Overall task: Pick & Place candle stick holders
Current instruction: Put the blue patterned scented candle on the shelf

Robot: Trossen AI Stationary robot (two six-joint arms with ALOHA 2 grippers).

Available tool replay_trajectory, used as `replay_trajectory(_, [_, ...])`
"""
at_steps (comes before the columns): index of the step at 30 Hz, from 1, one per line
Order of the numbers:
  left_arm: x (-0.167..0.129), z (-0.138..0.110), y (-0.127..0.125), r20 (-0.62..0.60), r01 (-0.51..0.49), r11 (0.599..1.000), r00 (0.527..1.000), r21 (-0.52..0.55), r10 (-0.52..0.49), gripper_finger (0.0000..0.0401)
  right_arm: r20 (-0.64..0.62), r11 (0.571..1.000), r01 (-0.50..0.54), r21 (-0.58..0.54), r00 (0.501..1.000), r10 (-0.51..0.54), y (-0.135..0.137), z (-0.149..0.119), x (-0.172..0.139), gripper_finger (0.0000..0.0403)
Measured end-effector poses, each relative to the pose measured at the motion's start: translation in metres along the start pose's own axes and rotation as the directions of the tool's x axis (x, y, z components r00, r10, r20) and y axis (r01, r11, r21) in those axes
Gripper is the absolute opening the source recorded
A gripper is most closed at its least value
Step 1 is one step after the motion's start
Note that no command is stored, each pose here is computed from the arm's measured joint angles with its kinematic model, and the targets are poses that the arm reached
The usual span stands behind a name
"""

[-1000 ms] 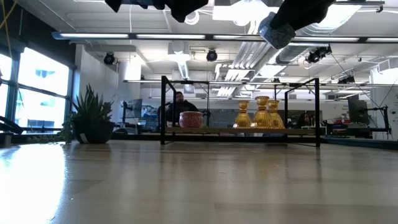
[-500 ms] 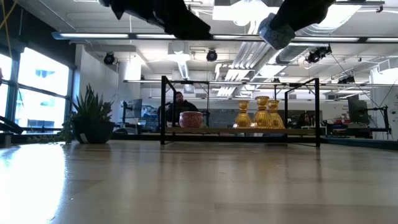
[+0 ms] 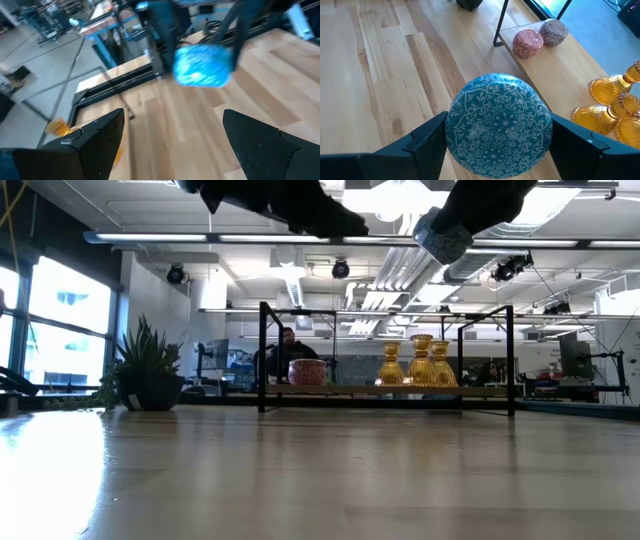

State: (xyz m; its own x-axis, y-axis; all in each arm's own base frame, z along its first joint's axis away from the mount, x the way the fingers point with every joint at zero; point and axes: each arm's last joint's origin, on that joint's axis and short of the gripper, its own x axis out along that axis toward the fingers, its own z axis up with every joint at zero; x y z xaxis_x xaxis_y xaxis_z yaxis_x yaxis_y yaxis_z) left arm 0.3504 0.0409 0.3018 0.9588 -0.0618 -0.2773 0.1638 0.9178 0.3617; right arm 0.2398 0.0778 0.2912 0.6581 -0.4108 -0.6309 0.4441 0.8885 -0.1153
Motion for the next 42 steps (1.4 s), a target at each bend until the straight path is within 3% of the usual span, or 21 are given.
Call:
replay_trajectory(7, [0.007,0.014,-0.018,0.003,0.067,0.997,0.998,0.022,-0.067,0.0335,0.004,1.000,0.000,-0.004,1.000,0.000,0.000,0.000,0.000,0.0280])
replay_trajectory(14, [0.033,0.019,-0.032,-0.089,0.065,0.995,0.994,0.079,-0.058,0.0335,0.009,1.000,-0.007,0.002,1.000,0.007,0.001,0.001,0.000,0.0280])
replay_trajectory(17, [0.042,0.020,-0.031,-0.130,0.086,0.994,0.988,0.068,-0.077,0.0335,0.005,1.000,-0.013,0.001,1.000,0.013,0.001,0.001,0.000,0.0280])
replay_trajectory(23, [0.055,0.033,-0.024,-0.107,0.074,0.996,0.992,0.042,-0.069,0.0335,0.004,1.000,-0.014,-0.002,1.000,0.014,0.001,0.001,0.000,0.0280])
replay_trajectory(28, [0.054,0.035,-0.025,-0.093,0.125,0.992,0.988,0.035,-0.121,0.0335,0.004,1.000,-0.014,-0.009,1.000,0.014,0.001,0.001,0.000,0.0280])
replay_trajectory(42, [0.057,0.034,-0.024,-0.099,0.087,0.996,0.991,0.017,-0.085,0.0335,0.003,1.000,-0.020,-0.014,1.000,0.021,0.001,0.001,0.000,0.0280])
